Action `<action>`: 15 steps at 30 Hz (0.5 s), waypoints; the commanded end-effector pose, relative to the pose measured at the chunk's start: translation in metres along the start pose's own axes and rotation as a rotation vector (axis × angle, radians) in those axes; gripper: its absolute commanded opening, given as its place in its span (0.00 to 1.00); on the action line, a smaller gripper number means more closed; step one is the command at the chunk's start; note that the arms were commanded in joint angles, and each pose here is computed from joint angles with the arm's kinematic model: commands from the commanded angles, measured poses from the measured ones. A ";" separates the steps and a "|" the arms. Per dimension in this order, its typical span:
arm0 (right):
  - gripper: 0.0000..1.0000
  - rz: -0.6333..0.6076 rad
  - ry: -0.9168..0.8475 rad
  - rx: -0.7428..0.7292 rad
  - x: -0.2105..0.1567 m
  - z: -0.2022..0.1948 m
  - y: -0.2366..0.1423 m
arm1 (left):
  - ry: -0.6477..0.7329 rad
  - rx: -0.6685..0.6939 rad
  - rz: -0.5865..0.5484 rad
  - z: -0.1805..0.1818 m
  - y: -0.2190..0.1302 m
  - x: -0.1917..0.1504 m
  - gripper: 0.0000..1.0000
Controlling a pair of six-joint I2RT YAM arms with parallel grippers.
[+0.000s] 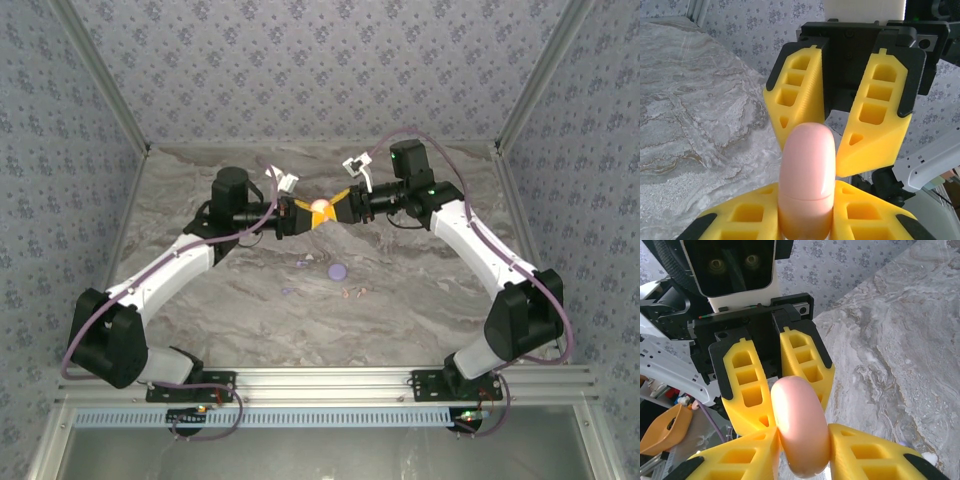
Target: Insert wireless bluetooth earbuds into charging case
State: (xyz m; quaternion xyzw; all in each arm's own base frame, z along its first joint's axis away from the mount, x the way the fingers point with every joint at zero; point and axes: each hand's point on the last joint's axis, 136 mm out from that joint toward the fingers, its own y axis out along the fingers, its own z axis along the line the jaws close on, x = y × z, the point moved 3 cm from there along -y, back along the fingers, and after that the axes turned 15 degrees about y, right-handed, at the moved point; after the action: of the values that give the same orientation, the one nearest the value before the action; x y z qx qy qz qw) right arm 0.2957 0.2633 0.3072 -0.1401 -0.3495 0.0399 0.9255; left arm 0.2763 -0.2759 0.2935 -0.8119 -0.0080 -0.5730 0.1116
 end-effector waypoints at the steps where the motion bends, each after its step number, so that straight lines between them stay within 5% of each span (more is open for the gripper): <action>1: 0.38 -0.013 -0.045 -0.024 0.002 0.017 -0.007 | 0.074 0.039 -0.017 -0.005 -0.003 0.016 0.19; 8: 0.55 -0.058 -0.057 -0.185 0.002 0.010 -0.020 | 0.266 0.067 -0.033 -0.003 -0.002 0.014 0.18; 15: 0.58 -0.029 -0.057 -0.265 -0.008 0.005 -0.022 | 0.478 0.088 -0.076 -0.006 -0.004 0.006 0.17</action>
State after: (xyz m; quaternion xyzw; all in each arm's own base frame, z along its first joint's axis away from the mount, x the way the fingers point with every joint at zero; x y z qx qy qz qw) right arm 0.2910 0.2452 0.3173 -0.2268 -0.3802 -0.0195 0.8964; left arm 0.2770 -0.2721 0.2786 -0.7187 -0.0192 -0.6797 0.1449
